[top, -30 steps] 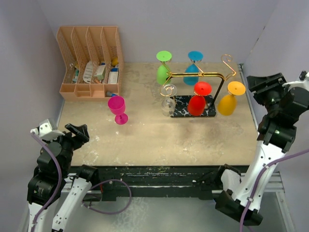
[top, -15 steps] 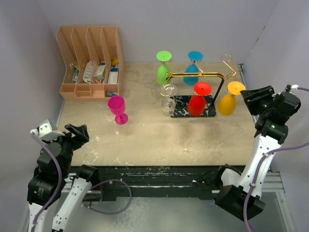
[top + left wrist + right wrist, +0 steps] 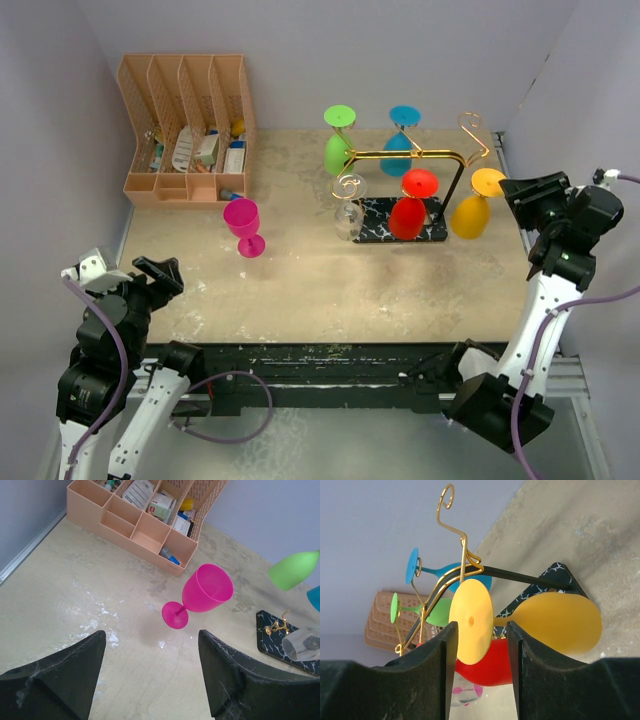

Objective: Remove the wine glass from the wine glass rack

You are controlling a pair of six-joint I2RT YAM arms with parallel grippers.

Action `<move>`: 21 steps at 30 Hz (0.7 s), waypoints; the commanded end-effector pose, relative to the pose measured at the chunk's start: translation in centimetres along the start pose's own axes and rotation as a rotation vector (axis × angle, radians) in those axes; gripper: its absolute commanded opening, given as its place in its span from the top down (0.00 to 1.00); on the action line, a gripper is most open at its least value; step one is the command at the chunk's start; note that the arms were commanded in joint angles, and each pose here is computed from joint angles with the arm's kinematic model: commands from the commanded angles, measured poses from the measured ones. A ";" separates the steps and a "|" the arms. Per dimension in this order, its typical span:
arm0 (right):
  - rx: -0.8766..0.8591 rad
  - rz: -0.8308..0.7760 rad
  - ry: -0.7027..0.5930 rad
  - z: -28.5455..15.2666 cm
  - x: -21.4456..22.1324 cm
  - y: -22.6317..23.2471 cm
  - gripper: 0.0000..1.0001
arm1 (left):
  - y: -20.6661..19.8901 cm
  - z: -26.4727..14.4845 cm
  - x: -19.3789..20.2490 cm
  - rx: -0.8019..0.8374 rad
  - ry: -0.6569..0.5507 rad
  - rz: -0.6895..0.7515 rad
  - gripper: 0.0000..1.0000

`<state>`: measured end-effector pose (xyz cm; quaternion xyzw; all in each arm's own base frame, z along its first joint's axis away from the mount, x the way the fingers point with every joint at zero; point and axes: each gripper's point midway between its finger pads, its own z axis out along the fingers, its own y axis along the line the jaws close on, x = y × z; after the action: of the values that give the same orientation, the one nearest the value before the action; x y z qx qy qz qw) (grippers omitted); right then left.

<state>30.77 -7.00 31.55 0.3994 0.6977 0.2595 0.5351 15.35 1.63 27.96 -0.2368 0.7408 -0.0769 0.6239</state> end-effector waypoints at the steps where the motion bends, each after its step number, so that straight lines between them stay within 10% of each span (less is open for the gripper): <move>1: -0.081 -0.025 -0.020 0.4 -0.8 1.4 0.55 | -0.1 0.0 -0.7 0.000 -0.029 -0.018 0.23; 12: -0.124 -0.018 -0.014 1.3 -0.9 1.6 0.65 | 0.0 0.1 -0.6 -0.010 -0.027 -0.019 0.23; 21: -0.132 -0.015 -0.039 1.3 -1.1 1.6 1.00 | 0.0 0.1 -0.6 -0.012 -0.024 -0.019 0.23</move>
<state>32.57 -7.26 31.71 0.3845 0.6835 0.2881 0.5496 15.35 1.82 27.95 -0.2401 0.7395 -0.0730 0.6246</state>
